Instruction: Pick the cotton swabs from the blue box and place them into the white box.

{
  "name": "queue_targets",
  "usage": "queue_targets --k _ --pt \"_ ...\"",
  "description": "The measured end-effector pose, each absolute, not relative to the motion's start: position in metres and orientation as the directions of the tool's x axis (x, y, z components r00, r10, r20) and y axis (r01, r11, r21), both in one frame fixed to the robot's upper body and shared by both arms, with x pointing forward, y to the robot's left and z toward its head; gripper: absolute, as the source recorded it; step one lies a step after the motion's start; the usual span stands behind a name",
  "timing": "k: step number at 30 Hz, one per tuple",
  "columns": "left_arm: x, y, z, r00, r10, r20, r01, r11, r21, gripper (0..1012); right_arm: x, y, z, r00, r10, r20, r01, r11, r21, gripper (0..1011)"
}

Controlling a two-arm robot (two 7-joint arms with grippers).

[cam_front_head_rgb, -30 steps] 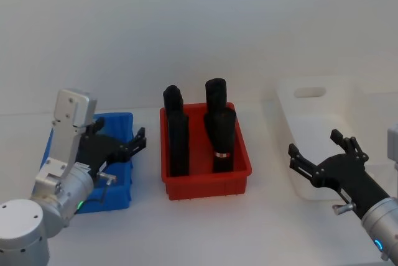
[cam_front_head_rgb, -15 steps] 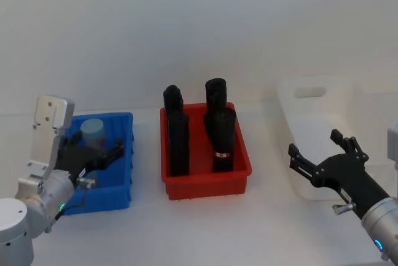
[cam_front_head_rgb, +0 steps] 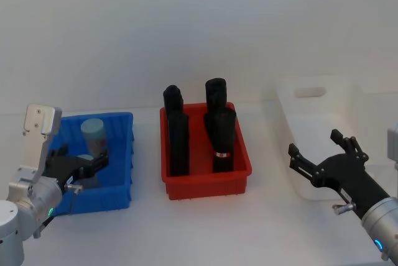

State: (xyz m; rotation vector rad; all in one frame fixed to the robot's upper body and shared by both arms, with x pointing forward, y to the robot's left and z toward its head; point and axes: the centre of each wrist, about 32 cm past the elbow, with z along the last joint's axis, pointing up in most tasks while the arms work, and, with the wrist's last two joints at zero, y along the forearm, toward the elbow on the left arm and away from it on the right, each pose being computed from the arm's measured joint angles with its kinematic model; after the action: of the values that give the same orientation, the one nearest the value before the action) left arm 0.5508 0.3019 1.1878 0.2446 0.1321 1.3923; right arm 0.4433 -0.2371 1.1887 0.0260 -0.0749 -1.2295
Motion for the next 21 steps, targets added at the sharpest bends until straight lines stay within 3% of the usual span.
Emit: queue_targets --k 21 --pt "0.563 0.321 1.176 0.165 0.986 0.02 -0.949 0.153 0.276 1004 0.443 -0.237 1.189 0.333 -0.942 0.043 0.94 0.335 0.06 1001"
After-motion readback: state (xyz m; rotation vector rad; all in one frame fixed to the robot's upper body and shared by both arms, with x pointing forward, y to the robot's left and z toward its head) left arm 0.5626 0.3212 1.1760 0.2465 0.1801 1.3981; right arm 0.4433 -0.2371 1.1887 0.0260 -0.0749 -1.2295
